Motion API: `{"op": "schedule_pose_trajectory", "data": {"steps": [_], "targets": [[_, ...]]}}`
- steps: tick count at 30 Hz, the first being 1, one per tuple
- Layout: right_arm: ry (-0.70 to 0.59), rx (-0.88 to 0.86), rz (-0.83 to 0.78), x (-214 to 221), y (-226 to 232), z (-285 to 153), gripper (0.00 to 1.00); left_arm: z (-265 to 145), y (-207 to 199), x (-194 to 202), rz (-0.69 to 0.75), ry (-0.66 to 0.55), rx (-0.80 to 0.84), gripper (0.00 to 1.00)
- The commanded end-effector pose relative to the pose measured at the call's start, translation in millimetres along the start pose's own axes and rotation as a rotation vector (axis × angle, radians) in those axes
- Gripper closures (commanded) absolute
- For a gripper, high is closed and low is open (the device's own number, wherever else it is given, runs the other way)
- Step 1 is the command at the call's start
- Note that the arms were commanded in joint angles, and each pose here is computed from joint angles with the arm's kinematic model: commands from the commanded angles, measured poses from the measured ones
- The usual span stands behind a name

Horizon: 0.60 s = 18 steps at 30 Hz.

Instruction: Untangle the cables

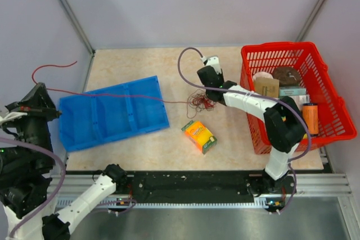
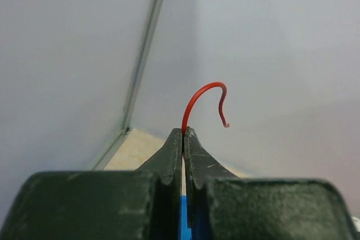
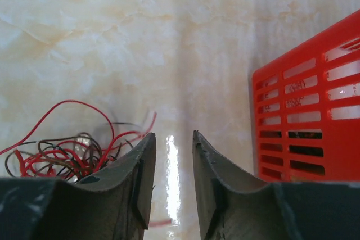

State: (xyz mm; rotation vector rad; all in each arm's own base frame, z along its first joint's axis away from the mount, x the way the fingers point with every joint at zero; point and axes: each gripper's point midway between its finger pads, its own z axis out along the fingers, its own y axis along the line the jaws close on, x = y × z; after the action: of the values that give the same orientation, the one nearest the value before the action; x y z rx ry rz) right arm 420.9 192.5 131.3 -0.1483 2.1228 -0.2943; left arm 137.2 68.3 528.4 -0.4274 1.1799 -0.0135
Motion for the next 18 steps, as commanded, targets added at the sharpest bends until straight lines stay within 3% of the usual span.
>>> {"op": "schedule_pose_trajectory", "data": {"steps": [1, 5, 10, 13, 18], "targets": [[-0.025, -0.033, -0.002, -29, 1, -8, 0.64, 4, -49, 8, -0.125, 0.055, 0.183, 1.00], [-0.049, -0.188, 0.024, -42, 16, -34, 0.46, 16, -80, 28, -0.164, 0.120, 0.241, 1.00], [-0.085, -0.453, 0.020, -53, 37, -79, 0.26, 32, -93, 16, -0.152, 0.088, 0.232, 1.00], [-0.138, -0.763, -0.005, -51, 67, -124, 0.18, 37, -102, 10, -0.155, 0.082, 0.248, 1.00], [-0.442, -1.286, -0.151, -49, 116, -244, 0.01, 38, -109, 8, -0.171, 0.082, 0.273, 1.00]]}}
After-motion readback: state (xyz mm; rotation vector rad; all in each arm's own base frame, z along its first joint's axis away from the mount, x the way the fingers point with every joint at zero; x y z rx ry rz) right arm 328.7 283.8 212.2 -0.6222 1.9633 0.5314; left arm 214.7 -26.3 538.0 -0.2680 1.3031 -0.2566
